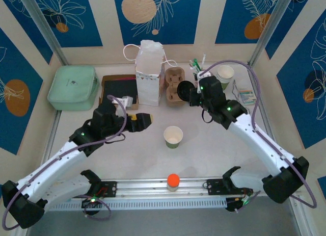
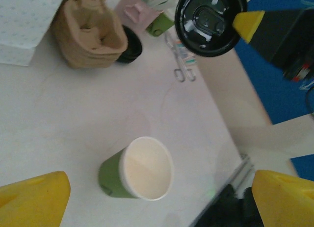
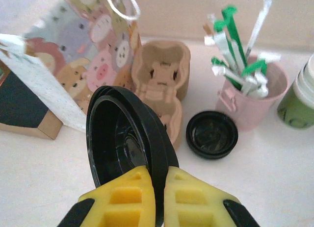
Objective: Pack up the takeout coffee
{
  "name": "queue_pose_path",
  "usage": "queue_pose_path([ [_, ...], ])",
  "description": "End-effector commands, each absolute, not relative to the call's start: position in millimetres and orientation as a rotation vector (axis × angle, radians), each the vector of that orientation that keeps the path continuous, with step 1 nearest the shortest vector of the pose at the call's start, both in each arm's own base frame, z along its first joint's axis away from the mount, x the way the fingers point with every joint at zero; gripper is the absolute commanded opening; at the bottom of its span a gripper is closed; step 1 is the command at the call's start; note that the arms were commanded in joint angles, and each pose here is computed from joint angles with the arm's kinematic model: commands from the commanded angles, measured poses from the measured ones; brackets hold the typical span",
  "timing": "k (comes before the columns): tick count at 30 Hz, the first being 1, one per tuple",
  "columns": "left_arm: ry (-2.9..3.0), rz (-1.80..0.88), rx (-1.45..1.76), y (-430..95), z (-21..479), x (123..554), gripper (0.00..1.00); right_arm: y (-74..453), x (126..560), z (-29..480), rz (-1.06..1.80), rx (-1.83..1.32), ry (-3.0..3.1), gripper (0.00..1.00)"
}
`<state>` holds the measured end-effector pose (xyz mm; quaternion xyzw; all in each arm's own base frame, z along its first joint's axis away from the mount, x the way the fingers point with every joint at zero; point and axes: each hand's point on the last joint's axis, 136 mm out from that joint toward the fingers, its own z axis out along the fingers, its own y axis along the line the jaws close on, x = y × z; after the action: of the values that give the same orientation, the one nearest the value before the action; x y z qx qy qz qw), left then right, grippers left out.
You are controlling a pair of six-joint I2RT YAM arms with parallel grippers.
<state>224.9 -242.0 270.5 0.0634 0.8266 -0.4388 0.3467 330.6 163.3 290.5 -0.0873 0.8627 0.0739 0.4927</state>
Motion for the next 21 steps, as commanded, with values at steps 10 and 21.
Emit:
queue_pose_path([
  [10, 1.98, -1.483, 0.148, -273, 336, 221, 0.99, 195, 305, 337, -0.101, -0.504, 1.78, 0.06],
  [21, 1.9, -1.653, 0.058, -273, 352, 235, 1.0, 229, 274, 355, -0.174, -0.677, 1.607, 0.04],
])
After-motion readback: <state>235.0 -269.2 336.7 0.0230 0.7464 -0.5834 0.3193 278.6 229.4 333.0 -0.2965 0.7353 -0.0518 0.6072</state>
